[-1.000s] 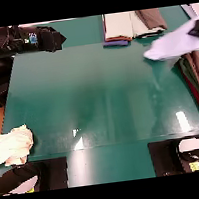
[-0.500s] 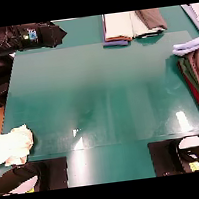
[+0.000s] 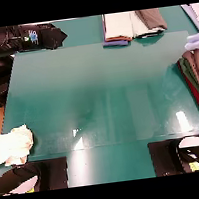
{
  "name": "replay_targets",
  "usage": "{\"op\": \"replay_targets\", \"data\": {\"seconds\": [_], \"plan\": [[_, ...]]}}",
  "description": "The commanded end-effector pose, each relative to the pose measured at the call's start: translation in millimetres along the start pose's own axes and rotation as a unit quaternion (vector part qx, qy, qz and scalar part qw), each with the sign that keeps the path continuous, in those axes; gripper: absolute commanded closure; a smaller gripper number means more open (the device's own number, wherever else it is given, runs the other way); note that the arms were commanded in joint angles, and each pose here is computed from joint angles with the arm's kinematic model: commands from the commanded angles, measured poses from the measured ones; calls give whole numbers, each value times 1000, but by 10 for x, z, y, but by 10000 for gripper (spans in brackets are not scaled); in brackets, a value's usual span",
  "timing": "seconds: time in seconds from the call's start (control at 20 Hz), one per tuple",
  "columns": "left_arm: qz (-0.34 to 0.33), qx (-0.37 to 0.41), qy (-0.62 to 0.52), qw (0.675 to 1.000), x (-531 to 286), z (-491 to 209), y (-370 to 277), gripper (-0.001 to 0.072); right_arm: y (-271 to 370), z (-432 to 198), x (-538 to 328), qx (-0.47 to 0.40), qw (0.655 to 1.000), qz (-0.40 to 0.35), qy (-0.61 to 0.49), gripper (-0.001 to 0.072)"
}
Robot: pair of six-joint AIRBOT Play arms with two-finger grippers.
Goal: Fold the shirts.
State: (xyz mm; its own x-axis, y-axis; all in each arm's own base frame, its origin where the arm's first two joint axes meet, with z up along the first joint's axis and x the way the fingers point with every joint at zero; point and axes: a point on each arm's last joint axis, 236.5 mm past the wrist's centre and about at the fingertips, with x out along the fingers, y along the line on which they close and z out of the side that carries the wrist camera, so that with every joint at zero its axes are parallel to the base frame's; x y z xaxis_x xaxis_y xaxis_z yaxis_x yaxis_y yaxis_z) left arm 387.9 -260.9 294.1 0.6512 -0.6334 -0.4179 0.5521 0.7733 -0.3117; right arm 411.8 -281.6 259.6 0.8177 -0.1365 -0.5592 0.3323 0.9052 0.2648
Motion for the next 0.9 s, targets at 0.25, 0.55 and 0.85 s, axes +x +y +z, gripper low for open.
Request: {"op": "replay_targets", "data": {"seconds": [0.25, 0.55, 0.85], "plan": [[0, 6, 10, 1000, -1, -48, -2, 678, -1108, -1652, -347, 72, 967, -154, 189, 692], [0, 6, 17, 1000, -2, -82, -3, 678, -1545, -2439, -667, 141, 937, -206, 246, 297], [-1, 6, 17, 1000, -2, -78, -3, 678, -1357, -1645, -764, 154, 967, -168, 115, 245]]}}
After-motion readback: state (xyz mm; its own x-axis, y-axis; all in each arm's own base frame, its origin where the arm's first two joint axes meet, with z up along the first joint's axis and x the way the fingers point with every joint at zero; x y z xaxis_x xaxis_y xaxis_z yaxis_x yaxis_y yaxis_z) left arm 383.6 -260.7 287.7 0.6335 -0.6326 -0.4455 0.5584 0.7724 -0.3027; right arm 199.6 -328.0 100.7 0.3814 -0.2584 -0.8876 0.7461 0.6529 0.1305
